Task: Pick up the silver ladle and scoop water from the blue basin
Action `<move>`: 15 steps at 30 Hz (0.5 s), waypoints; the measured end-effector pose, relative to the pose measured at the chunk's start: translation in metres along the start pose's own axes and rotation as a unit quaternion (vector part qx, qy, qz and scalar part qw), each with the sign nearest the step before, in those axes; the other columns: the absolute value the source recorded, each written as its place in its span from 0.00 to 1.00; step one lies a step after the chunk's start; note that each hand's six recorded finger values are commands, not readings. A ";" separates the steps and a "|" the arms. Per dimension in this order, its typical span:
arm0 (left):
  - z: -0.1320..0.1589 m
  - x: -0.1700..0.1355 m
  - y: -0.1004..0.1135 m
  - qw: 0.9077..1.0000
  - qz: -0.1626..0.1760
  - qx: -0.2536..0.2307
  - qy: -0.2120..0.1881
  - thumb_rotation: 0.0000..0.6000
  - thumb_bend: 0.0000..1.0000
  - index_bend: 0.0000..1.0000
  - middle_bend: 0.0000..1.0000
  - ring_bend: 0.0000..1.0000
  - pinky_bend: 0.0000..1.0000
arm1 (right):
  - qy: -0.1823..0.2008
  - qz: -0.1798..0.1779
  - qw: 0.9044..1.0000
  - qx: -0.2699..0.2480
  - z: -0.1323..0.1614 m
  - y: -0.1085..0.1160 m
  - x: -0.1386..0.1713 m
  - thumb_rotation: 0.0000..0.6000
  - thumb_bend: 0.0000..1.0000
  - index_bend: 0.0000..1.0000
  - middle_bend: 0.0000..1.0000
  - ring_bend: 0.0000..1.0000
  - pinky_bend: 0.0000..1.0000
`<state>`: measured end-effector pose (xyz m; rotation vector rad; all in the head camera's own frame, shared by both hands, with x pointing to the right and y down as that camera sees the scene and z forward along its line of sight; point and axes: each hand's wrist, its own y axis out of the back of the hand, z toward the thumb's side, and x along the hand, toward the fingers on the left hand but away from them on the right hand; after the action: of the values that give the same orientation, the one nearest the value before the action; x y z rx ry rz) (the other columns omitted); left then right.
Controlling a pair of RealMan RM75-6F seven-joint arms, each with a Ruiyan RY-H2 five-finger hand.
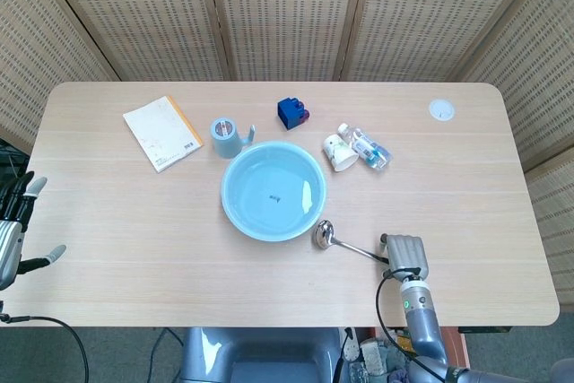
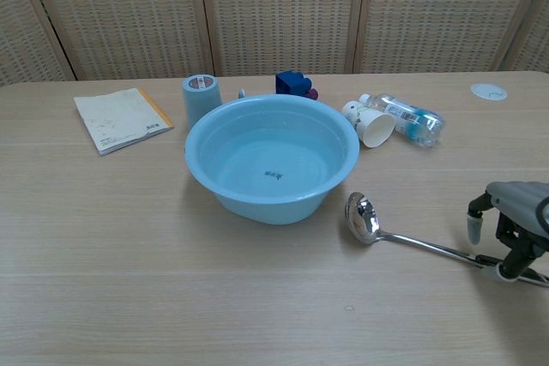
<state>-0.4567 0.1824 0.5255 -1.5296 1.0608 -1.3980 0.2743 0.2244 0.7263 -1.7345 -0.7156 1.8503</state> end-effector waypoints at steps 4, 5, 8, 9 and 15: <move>0.000 -0.001 0.002 1.000 0.006 -0.001 0.002 1.00 0.00 0.00 0.00 0.00 0.00 | -0.001 0.007 1.000 -0.005 0.000 -0.003 -0.001 1.00 0.27 0.48 0.96 0.99 1.00; 0.000 -0.001 0.002 1.000 0.006 -0.001 0.002 1.00 0.00 0.00 0.00 0.00 0.00 | -0.002 0.009 1.000 -0.007 0.000 -0.004 -0.002 1.00 0.27 0.48 0.96 0.99 1.00; -0.001 -0.001 0.001 1.000 0.004 -0.001 0.003 1.00 0.00 0.00 0.00 0.00 0.00 | -0.002 0.012 1.000 -0.008 0.001 -0.006 -0.004 1.00 0.27 0.48 0.96 0.99 1.00; 0.000 -0.001 0.001 1.000 0.004 -0.001 0.003 1.00 0.00 0.00 0.00 0.00 0.00 | -0.002 0.013 1.000 -0.007 0.002 -0.008 -0.004 1.00 0.27 0.48 0.96 0.99 1.00; 0.000 -0.001 0.001 1.000 0.004 -0.001 0.004 1.00 0.00 0.00 0.00 0.00 0.00 | 0.000 0.014 1.000 -0.006 0.003 -0.011 -0.004 1.00 0.28 0.49 0.96 0.99 1.00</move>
<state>-0.4571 0.1825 0.5242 -1.5214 1.0733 -1.3986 0.2713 0.2292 0.7370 -1.7607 -0.7065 1.8686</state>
